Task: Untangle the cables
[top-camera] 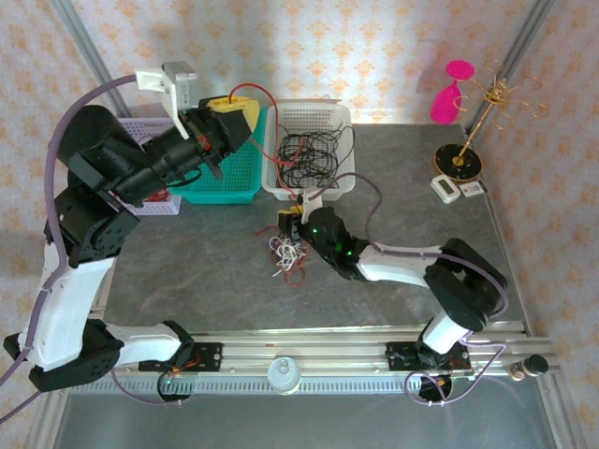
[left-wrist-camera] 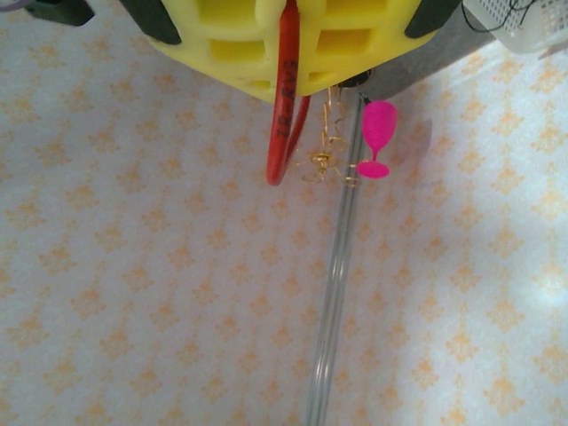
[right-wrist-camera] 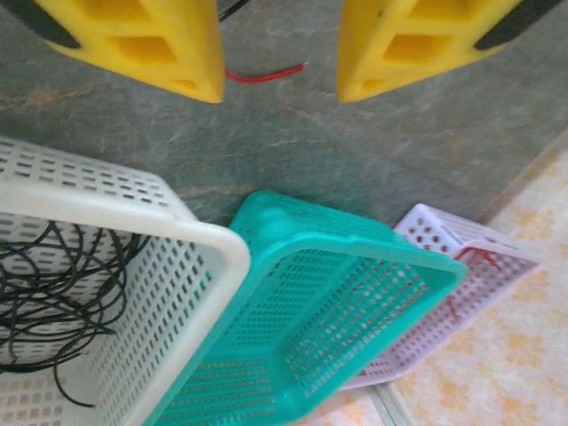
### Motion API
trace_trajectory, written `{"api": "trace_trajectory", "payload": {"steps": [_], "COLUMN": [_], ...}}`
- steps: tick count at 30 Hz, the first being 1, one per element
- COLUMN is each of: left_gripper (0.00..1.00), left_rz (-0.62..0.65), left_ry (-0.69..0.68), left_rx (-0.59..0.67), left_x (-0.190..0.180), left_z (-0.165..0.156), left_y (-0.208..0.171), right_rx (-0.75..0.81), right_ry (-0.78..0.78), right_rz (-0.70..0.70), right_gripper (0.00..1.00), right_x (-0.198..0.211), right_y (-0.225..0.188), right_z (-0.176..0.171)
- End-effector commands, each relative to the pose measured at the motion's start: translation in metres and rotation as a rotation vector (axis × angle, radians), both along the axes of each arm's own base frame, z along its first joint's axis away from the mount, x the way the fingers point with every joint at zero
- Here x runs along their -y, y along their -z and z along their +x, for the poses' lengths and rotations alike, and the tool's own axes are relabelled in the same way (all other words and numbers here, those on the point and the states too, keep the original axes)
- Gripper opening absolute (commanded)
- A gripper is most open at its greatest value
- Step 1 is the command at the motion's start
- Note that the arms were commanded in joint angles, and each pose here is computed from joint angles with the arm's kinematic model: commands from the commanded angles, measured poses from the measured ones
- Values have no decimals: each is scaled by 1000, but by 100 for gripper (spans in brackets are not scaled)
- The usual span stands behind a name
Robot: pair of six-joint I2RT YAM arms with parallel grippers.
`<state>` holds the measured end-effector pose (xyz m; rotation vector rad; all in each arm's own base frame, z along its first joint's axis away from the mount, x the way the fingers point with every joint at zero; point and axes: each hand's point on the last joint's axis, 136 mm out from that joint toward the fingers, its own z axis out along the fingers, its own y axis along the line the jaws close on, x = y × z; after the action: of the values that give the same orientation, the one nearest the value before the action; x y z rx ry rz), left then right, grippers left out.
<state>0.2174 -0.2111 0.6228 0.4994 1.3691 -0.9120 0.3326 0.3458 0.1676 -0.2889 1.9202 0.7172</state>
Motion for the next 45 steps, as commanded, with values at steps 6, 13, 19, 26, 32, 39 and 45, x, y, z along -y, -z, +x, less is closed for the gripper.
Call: {"api": "trace_trajectory", "payload": {"steps": [6,13,19,26,32,39,45], "left_gripper": [0,0,0,0,0,0,44], "left_rz": [-36,-62,-15,64,143,206,305], "left_ry": [-84,-293,-420,-526,-718,-951,-1095], "left_rx": [124,187,134,-12,-198,-414,-604], "left_x": [-22,-55,-72,-95,-137,-183,-197], "left_z": [-12,-1,13,16,13,4,6], "left_y": [-39,-56,-30,48,147,249,321], "right_rx": [-80,-53,37,144,207,265,231], "right_ry": [148,216,281,311,323,315,242], "right_rz": [61,-13,-81,-137,-137,-134,-112], "right_gripper": [24,11,7,0,0,0,0], "right_x": [36,61,89,109,113,107,93], "right_y": [44,25,-23,-92,-138,-189,-192], "right_z": [16,18,13,7,8,13,10]}}
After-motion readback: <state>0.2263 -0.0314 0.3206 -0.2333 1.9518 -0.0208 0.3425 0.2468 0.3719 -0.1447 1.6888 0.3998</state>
